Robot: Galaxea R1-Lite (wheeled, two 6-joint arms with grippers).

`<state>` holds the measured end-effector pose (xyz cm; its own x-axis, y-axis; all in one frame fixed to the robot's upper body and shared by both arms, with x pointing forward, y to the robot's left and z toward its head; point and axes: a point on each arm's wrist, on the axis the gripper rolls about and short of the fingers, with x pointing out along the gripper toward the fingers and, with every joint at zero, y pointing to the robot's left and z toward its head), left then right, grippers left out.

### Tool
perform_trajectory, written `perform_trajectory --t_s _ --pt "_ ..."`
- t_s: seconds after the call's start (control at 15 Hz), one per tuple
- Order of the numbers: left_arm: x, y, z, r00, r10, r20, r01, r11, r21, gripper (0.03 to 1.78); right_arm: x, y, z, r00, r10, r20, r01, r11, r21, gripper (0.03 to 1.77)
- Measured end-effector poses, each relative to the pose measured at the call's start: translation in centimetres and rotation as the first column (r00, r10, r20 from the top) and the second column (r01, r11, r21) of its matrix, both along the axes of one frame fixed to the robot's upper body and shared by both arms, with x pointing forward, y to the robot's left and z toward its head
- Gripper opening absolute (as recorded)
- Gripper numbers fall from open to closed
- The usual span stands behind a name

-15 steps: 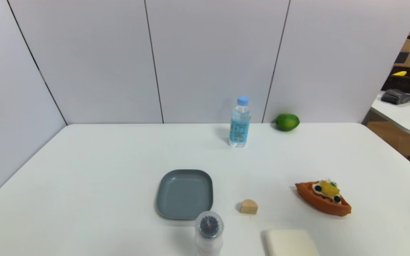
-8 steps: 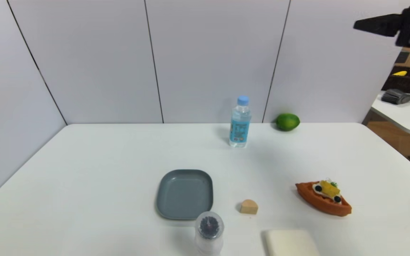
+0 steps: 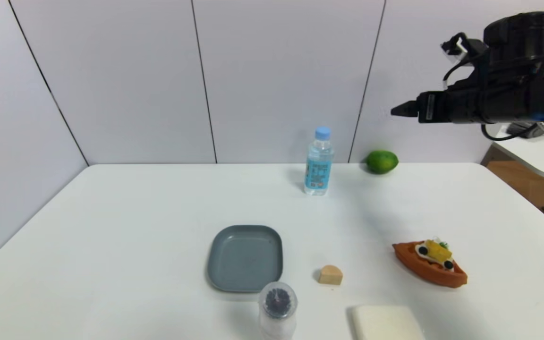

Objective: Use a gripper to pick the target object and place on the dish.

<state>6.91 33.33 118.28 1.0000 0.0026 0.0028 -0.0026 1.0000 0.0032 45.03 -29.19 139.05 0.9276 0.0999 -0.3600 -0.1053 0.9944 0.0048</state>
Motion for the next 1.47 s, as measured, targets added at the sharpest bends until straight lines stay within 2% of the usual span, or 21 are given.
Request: perform_trajectory --t_s 0.2,0.4,0.53,0.8,1.07,1.27,1.47 --pt "0.0 0.0 0.0 1.0 0.0 0.0 0.0 1.0 0.0 1.69 2.3 -0.3 -2.5 0.994 -0.031 -0.105 0.034 0.999 0.031 1.71" --pt "0.0 0.0 0.0 1.0 0.0 0.0 0.0 1.0 0.0 1.69 3.8 -0.2 -3.7 0.972 -0.068 -0.225 0.093 0.991 0.099 1.71" --pt "0.0 0.0 0.0 1.0 0.0 0.0 0.0 1.0 0.0 1.69 4.7 -0.1 -4.7 0.952 -0.084 -0.294 0.125 0.985 0.121 1.71" --pt "0.0 0.0 0.0 1.0 0.0 0.0 0.0 1.0 0.0 1.69 6.3 0.2 -6.4 0.936 -0.104 -0.335 0.165 0.973 0.158 1.71" --pt "0.0 0.0 0.0 1.0 0.0 0.0 0.0 1.0 0.0 1.69 7.8 0.3 -7.1 0.922 -0.163 -0.351 0.259 0.934 0.246 1.71" --pt "0.0 0.0 0.0 1.0 0.0 0.0 0.0 1.0 0.0 1.69 8.8 0.1 -8.8 0.896 -0.232 -0.378 0.336 0.912 0.236 1.71" --pt "0.0 0.0 0.0 1.0 0.0 0.0 0.0 1.0 0.0 1.69 9.8 0.0 -10.8 0.876 -0.264 -0.403 0.368 0.906 0.208 1.71"
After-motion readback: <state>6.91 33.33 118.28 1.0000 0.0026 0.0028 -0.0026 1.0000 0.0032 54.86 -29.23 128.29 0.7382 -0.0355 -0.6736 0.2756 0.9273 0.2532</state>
